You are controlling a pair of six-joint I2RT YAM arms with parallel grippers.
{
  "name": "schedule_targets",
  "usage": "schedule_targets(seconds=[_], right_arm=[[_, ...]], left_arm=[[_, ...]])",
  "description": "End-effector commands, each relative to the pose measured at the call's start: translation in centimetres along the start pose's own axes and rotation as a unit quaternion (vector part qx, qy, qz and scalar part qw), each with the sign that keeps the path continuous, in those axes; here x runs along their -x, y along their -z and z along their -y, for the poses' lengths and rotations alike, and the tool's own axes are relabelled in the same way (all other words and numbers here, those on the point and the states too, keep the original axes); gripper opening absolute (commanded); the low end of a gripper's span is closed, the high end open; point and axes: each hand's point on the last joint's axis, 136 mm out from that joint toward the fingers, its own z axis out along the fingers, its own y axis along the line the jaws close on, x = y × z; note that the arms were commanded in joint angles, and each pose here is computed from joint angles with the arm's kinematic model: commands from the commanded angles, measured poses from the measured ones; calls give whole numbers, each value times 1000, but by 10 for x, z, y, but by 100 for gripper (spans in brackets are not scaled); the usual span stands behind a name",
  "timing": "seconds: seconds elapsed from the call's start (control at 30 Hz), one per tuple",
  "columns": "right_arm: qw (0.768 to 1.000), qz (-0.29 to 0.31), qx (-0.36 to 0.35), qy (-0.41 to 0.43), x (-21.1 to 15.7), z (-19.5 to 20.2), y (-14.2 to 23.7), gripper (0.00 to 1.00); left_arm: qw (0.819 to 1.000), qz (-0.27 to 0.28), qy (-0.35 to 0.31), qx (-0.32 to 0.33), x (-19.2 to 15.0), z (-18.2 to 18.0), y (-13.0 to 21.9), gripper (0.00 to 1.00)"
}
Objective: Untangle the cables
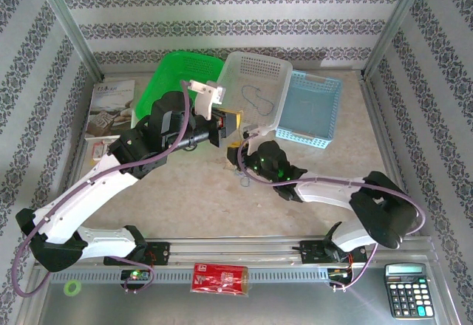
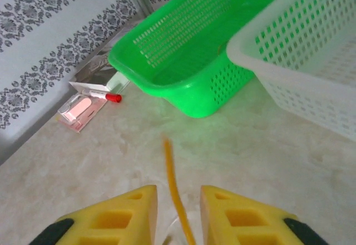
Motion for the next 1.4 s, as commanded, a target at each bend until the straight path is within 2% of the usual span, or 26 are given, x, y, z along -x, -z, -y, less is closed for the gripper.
schedule_targets(seconds=[0.0,0.3,0.5,0.83,1.0,1.1,1.13,1.37], right_arm=[[999,23,-11,-25,-9,12,-1,26],[997,-8,-47,-58,-59,43,8,33],[997,-5,-31,-64,-56,37,16,53],[998,4,-16,-65,-15,19,48,68],[995,-9,-24,-92,-1,28,62,77],[994,-13,-33,-107,6,36,70,95],[993,-11,-36,-112,9,38,73,98],[985,28,-101,-137,24,61,106,98]], left_arm=[[998,58,2,-20,37,13,22,0],[996,91,-9,3,63,3,35,0],[994,103,-15,45,74,-25,38,0],[980,115,-22,160,89,-110,38,0],[968,121,-2,219,95,-173,33,0],[962,121,11,246,97,-213,28,0],[960,121,16,253,98,-226,25,0],[946,109,17,303,98,-296,6,0]])
